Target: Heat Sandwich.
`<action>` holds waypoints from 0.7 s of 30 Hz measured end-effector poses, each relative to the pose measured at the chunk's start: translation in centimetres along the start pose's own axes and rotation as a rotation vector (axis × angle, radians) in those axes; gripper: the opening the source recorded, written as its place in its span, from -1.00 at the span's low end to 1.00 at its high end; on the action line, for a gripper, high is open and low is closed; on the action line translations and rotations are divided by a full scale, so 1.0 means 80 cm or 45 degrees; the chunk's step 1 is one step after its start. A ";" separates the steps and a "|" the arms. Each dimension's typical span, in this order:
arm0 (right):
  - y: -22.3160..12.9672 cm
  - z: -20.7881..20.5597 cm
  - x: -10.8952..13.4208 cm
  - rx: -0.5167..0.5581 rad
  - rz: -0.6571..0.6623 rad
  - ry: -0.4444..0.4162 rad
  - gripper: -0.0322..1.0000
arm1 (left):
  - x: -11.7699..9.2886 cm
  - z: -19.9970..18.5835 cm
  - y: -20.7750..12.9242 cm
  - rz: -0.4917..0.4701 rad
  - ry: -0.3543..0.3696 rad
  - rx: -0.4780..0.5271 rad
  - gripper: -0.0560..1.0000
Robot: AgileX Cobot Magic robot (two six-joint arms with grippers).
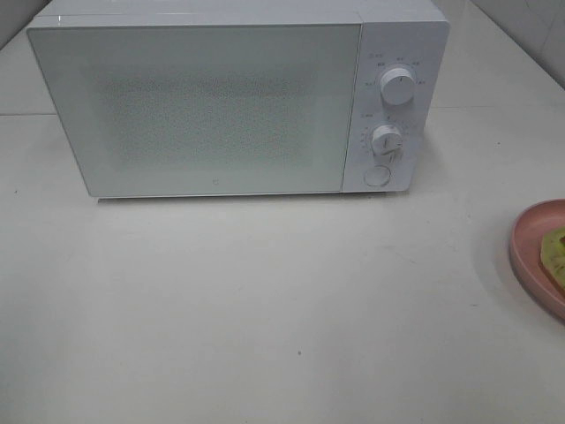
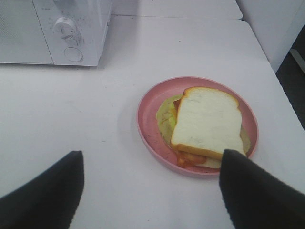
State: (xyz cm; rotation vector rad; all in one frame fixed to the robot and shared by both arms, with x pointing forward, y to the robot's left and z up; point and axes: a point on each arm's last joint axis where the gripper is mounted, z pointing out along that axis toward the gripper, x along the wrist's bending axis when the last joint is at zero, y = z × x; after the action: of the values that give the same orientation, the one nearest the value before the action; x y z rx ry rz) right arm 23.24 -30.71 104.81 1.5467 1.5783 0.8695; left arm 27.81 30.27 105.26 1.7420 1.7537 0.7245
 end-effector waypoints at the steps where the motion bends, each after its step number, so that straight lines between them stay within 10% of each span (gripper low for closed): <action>1: 0.000 0.000 0.000 0.000 0.000 0.000 0.53 | 0.000 -0.005 -0.003 -0.002 -0.002 -0.037 0.96; 13: 0.000 0.000 0.000 0.000 0.000 0.000 0.53 | 0.005 -0.046 -0.038 -0.019 -0.026 -0.379 0.96; 21: 0.000 0.000 0.000 0.000 0.000 0.000 0.53 | 0.005 -0.045 -0.039 -0.019 -0.026 -0.381 0.96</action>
State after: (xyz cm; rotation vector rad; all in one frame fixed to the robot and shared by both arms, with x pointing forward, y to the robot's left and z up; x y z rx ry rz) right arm 23.24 -30.71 104.81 1.5467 1.5783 0.8695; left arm 23.04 30.65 105.58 1.5274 1.5520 0.9083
